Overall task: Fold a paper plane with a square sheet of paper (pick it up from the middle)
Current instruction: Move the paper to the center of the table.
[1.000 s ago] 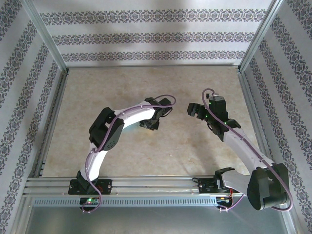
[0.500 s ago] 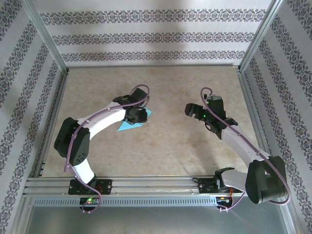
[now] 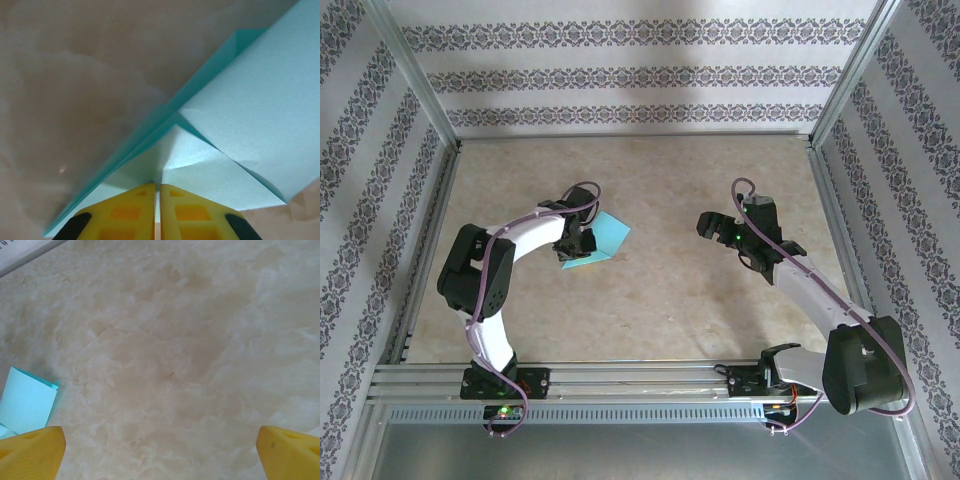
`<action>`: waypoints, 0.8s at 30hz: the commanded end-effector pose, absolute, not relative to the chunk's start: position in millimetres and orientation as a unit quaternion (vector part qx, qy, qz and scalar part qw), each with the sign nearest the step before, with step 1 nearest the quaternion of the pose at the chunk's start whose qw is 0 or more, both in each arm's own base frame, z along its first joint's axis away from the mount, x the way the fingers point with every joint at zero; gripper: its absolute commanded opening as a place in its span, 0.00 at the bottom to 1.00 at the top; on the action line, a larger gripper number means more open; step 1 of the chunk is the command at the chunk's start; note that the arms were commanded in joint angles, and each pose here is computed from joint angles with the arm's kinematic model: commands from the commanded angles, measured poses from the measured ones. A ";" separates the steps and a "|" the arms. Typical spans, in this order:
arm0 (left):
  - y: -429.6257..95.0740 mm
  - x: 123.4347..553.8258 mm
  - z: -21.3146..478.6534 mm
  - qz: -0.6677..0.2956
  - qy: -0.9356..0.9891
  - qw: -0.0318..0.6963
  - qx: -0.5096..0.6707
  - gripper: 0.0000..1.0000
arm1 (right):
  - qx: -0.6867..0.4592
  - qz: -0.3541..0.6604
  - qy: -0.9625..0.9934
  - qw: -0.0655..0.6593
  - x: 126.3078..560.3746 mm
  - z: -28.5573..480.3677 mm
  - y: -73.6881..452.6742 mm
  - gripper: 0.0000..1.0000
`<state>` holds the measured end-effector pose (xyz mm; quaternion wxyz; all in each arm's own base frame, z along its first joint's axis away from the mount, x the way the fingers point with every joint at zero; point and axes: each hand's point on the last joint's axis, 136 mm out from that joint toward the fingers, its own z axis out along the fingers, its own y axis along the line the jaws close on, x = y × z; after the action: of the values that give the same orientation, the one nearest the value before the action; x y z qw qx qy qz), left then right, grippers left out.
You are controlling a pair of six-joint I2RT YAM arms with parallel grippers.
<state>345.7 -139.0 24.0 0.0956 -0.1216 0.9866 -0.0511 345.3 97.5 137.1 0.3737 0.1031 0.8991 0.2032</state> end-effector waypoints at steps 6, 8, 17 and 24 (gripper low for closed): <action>-137.9 362.9 16.8 -0.041 0.988 0.101 -0.107 0.09 | 0.102 0.220 0.898 0.368 345.7 135.6 105.8 0.98; -145.1 359.5 11.1 -0.059 0.989 0.086 -0.104 0.08 | 0.102 0.221 0.898 0.367 345.6 135.0 106.6 0.98; -206.3 334.4 13.7 -0.164 0.982 0.033 -0.088 0.07 | 0.122 0.261 0.896 0.337 337.7 127.2 118.9 0.98; -264.3 302.1 15.1 -0.209 0.972 0.008 -0.105 0.07 | 0.176 0.307 0.892 0.283 320.4 107.5 138.0 0.95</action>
<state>318.4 -241.4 19.4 0.0337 -0.0789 0.9793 -0.1834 328.5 126.1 116.8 0.3135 0.1480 0.8957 0.2785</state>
